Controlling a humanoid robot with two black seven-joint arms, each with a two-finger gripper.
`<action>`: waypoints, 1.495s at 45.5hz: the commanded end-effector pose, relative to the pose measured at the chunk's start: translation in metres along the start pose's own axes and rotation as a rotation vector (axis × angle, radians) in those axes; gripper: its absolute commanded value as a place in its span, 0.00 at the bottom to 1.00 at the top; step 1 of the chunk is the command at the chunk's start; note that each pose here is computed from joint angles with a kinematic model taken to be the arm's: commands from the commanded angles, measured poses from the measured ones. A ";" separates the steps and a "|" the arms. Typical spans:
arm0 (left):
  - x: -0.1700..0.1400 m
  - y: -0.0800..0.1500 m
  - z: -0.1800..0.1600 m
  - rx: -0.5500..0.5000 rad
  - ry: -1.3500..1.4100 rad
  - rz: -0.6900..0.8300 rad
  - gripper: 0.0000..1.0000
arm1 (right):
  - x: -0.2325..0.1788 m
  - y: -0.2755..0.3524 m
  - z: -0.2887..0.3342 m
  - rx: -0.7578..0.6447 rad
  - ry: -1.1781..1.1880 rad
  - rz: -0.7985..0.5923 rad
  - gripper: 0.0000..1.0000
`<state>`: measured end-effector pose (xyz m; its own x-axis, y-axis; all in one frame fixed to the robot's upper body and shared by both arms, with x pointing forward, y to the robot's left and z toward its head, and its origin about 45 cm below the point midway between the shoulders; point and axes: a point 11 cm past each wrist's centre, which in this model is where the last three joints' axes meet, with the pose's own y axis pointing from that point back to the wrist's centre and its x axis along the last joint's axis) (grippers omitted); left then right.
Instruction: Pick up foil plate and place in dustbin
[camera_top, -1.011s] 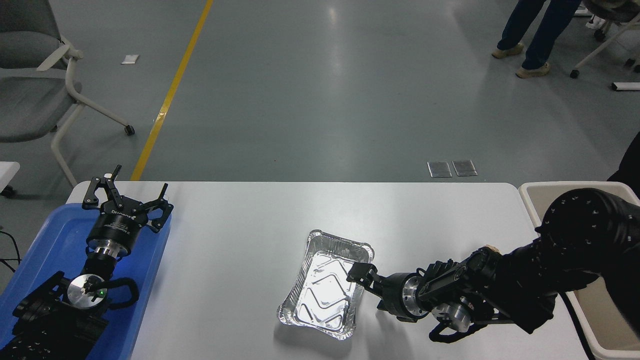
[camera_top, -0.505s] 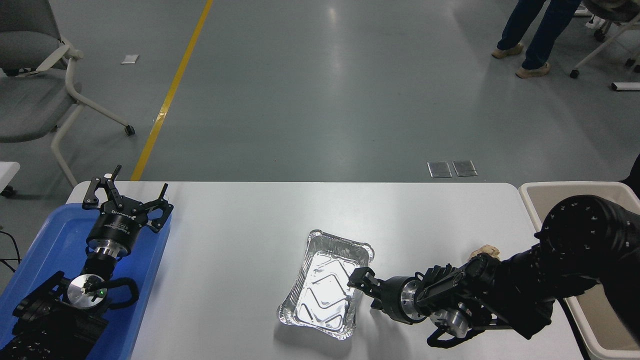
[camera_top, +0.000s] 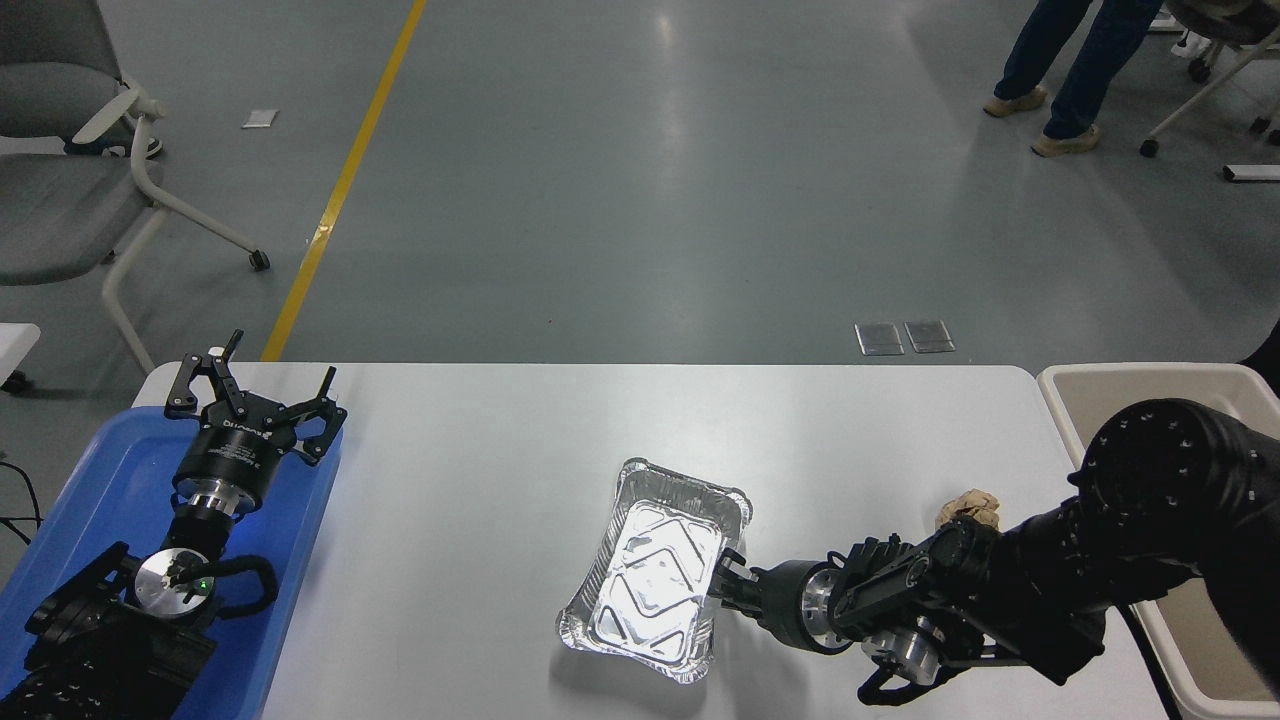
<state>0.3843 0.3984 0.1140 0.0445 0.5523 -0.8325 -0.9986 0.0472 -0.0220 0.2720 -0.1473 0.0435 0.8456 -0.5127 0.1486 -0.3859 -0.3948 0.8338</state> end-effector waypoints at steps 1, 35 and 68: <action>0.000 0.000 0.000 0.000 0.000 -0.001 0.99 | 0.000 0.000 -0.002 0.012 0.012 -0.001 0.00; 0.000 0.000 0.000 0.000 0.000 0.001 0.99 | 0.060 0.109 -0.062 0.149 0.264 -0.156 0.00; 0.000 0.000 0.000 0.001 0.000 0.001 0.99 | 0.146 0.378 -0.194 0.376 0.492 -0.178 0.00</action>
<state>0.3843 0.3983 0.1140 0.0449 0.5522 -0.8325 -0.9986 0.0482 -0.0218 0.3390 -0.2241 0.3914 0.9677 -0.1365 0.2120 -0.2461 -0.6947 0.6759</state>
